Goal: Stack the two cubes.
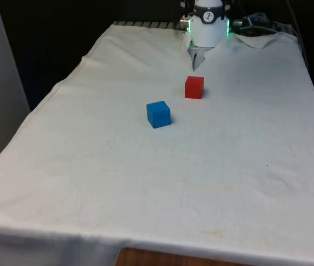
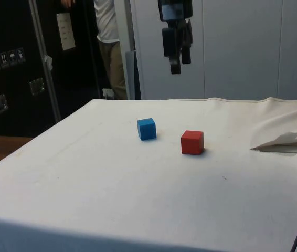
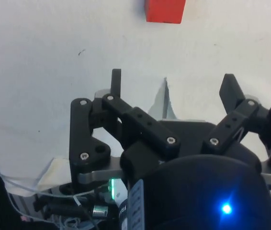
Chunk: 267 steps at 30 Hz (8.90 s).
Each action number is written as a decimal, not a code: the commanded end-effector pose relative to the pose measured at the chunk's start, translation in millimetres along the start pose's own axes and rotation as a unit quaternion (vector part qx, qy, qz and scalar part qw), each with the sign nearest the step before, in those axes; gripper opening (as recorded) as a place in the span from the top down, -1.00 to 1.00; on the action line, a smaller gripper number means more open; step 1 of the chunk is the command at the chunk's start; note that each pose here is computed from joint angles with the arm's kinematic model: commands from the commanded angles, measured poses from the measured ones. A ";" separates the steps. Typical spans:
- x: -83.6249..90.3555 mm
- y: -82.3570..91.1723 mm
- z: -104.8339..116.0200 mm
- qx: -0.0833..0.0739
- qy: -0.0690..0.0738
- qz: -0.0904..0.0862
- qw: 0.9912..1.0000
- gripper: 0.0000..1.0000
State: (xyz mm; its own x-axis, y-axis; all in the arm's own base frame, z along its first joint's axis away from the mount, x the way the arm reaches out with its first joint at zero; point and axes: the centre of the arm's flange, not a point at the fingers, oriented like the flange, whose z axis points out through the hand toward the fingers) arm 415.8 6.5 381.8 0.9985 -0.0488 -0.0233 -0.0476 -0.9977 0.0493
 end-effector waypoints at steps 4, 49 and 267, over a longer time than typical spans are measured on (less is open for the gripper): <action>-7.3 -0.2 10.5 -0.002 0.010 0.007 1.000 -1.00; -37.5 11.1 64.3 0.023 0.071 -0.014 0.997 -1.00; 102.7 68.7 112.4 0.024 0.002 0.002 1.000 0.98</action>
State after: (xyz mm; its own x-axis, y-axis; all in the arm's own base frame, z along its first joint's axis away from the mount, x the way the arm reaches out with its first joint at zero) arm 510.6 -72.3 271.2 0.9985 -0.0535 -0.0141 -0.0534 -0.9985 0.0111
